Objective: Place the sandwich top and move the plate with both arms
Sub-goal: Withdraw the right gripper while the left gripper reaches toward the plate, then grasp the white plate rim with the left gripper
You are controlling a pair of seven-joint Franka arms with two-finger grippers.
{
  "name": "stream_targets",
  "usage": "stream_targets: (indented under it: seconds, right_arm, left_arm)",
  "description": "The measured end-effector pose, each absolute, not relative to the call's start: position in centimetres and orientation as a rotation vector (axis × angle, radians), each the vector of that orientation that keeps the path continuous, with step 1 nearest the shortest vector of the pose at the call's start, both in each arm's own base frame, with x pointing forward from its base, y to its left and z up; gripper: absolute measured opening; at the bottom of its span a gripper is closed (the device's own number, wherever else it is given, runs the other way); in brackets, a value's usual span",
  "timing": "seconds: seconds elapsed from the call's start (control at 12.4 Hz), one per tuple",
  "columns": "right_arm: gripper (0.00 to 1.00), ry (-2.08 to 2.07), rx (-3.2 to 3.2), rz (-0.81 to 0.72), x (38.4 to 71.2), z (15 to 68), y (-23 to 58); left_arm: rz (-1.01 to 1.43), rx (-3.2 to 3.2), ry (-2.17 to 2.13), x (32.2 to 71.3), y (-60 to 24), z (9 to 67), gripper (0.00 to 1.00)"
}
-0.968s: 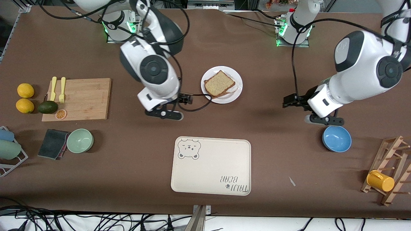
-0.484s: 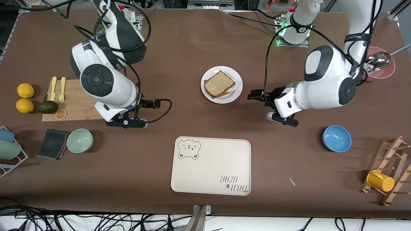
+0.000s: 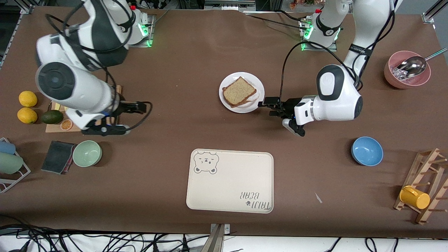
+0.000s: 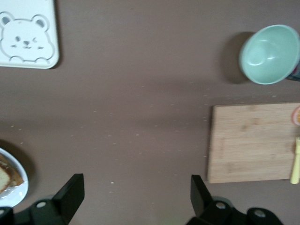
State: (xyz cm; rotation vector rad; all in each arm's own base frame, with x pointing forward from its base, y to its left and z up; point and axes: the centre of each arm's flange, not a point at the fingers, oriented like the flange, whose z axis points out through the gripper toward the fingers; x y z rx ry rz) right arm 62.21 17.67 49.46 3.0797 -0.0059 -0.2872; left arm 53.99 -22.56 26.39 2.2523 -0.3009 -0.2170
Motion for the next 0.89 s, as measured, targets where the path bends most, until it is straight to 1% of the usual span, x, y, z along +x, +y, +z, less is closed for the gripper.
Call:
stream_targets:
  seconds: [0.08, 0.16, 0.32, 0.56, 0.73, 0.81, 0.89]
  right_arm:
    - [1.0, -0.021, 3.078, -0.269, 62.2, 50.4, 15.5]
    - [1.0, -0.033, 3.077, -0.245, 62.1, 51.5, 13.5]
    - [1.0, -0.047, 3.078, -0.194, 61.8, 53.7, 10.2]
    - [1.0, -0.049, 3.088, -0.162, 61.6, 55.4, 6.0]
    - [1.0, -0.058, 3.099, -0.155, 61.6, 55.7, 4.7]
    - [1.0, -0.056, 3.101, -0.151, 61.6, 55.8, 4.7]
    - [1.0, -0.053, 3.102, -0.148, 61.6, 55.8, 4.9]
  left_arm:
    - [-0.222, 2.24, -0.322, 53.2, -22.3, 25.2, 0.81]
    - [-0.212, 2.21, -0.335, 52.7, -22.1, 24.0, 0.79]
    - [-0.173, 2.14, -0.34, 51.8, -21.6, 21.3, 0.78]
    - [-0.163, 2.157, -0.324, 51.1, -21.0, 17.9, 0.72]
    - [-0.171, 2.175, -0.311, 50.8, -21.0, 16.5, 0.71]
    - [-0.177, 2.175, -0.309, 50.7, -21.0, 16.1, 0.68]
    - [-0.179, 2.173, -0.316, 50.5, -21.0, 15.9, 0.68]
